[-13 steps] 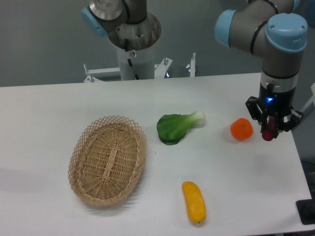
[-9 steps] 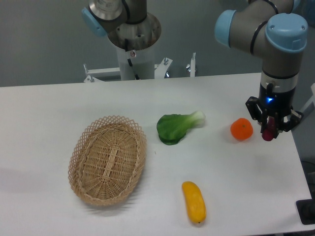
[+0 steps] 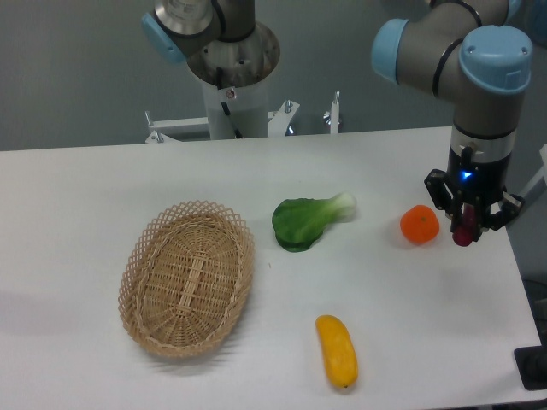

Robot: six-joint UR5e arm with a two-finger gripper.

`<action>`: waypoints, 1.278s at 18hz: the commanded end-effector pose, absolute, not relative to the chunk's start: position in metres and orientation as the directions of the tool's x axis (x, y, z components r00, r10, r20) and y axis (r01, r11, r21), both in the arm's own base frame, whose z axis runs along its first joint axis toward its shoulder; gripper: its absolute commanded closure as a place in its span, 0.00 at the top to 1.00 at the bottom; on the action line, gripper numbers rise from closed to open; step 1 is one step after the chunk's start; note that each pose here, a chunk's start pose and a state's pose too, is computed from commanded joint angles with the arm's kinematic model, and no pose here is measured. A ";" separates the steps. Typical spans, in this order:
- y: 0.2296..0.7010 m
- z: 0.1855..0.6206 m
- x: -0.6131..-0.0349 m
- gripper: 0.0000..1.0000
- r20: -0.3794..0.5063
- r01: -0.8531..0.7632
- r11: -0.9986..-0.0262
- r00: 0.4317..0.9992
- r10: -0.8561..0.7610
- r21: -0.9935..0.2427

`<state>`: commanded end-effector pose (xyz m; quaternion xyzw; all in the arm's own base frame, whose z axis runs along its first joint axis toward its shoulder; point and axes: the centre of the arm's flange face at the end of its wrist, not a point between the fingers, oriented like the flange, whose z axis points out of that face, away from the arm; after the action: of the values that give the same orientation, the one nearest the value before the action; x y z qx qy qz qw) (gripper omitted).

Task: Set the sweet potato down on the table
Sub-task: 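Move the held sweet potato toward the yellow squash and lower it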

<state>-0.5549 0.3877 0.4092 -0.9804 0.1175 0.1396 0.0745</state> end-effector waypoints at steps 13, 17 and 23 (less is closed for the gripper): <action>0.461 0.338 -0.523 0.26 -0.237 -0.054 -0.980 0.971 -0.008 -0.189; 0.479 0.302 -0.515 0.26 -0.200 0.041 -0.977 0.976 0.084 -0.209; 0.505 0.259 -0.499 0.27 -0.169 0.081 -0.975 0.979 0.117 -0.207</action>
<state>-0.4985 0.5046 0.2590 -0.9896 -0.0498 0.0902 0.0999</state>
